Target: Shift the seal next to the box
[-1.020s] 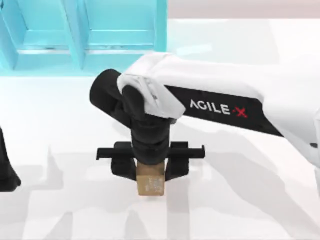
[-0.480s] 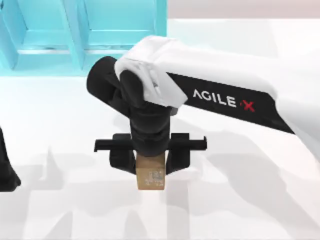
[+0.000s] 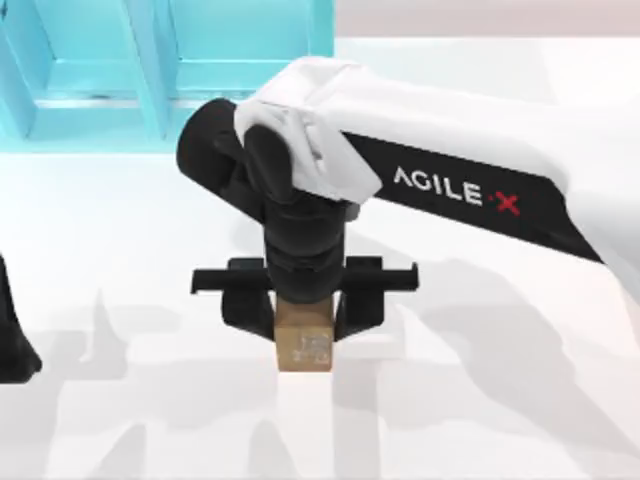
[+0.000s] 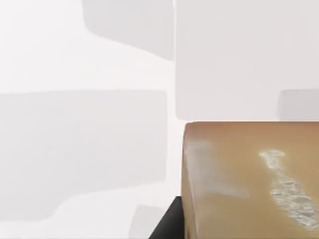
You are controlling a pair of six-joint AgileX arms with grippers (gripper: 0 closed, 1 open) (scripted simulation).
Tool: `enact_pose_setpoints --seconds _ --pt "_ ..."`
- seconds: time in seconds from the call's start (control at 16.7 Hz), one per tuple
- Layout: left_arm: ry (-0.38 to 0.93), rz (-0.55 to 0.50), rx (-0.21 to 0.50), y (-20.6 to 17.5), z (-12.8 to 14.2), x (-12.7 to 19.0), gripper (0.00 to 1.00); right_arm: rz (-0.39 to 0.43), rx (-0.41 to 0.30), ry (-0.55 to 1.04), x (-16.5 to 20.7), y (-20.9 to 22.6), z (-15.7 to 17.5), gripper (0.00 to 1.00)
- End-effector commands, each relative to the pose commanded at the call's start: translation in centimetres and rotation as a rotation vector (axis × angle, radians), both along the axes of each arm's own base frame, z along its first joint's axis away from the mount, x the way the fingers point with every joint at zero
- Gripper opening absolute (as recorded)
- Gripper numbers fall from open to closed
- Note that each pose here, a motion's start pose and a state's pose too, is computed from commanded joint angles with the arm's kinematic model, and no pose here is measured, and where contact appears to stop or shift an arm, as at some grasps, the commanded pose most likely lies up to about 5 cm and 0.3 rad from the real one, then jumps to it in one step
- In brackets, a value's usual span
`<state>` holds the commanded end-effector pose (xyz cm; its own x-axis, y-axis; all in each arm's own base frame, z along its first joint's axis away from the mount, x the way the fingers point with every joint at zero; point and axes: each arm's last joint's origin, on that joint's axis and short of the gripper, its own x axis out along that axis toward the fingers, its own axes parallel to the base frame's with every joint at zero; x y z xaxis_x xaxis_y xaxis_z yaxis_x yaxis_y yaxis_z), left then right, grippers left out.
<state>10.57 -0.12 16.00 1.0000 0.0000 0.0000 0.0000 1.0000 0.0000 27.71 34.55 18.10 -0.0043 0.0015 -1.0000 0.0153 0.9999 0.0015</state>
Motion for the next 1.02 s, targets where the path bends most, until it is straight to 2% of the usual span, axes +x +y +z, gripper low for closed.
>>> enact_pose_setpoints --seconds 0.24,0.6,0.84,1.02 --pt "0.000 0.000 0.000 0.0 0.0 0.0 1.00 -0.005 0.001 -0.001 4.1 -4.4 1.6 0.00" --pt "0.000 0.000 0.000 0.0 0.0 0.0 1.00 -0.004 0.000 -0.002 10.8 -17.7 5.6 0.00" --pt "0.000 0.000 0.000 0.0 0.0 0.0 1.00 0.003 -0.001 -0.002 12.3 -27.2 8.1 0.00" --pt "0.000 0.000 0.000 0.0 0.0 0.0 1.00 0.005 -0.001 -0.005 12.1 -30.8 9.2 0.00"
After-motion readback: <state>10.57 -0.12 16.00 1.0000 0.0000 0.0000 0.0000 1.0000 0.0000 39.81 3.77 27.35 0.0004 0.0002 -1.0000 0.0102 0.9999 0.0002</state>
